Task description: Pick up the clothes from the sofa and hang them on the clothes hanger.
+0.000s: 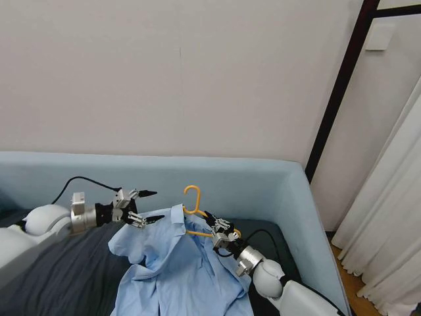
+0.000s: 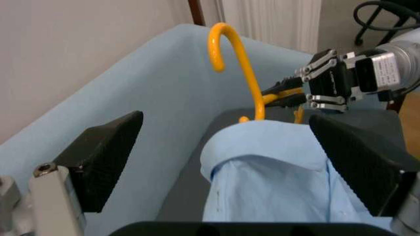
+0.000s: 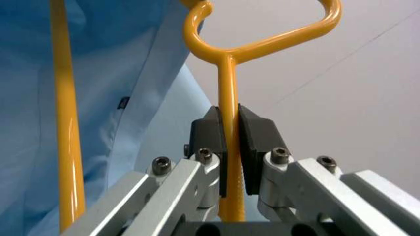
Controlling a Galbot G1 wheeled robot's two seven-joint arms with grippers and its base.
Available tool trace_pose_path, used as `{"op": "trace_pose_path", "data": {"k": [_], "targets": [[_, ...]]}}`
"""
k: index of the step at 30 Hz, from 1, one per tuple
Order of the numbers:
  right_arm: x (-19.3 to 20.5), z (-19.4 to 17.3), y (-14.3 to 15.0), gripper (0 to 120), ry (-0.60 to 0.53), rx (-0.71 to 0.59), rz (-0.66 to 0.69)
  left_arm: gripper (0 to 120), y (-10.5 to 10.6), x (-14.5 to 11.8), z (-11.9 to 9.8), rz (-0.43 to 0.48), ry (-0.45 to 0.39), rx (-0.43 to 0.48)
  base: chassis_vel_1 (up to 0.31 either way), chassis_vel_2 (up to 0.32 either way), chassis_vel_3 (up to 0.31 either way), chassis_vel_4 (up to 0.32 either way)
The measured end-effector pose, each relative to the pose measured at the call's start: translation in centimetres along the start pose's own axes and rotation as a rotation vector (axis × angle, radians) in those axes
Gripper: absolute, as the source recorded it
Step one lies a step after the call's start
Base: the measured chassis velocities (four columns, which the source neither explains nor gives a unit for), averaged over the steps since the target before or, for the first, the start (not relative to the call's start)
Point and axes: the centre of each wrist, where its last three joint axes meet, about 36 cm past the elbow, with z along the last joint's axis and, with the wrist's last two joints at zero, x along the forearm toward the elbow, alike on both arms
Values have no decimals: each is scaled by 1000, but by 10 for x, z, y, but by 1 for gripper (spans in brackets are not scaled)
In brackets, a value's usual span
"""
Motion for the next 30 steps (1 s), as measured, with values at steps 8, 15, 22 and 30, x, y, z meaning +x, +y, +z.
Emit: {"op": "trace_pose_path", "data": {"k": [8, 15, 22, 30], "targets": [[3, 6, -4, 5, 4, 6, 6, 100, 25, -16, 4, 116, 95, -5, 0, 0, 0, 0], [5, 6, -4, 5, 1, 6, 4, 99, 28, -30, 24, 164, 164, -14, 0, 0, 0, 0], [10, 8, -6, 5, -3, 8, -3, 75, 29, -66, 33, 211, 171, -41, 0, 0, 0, 0], [12, 9, -6, 5, -12, 7, -12, 41, 25, -74, 35, 227, 164, -48, 0, 0, 0, 0]]}}
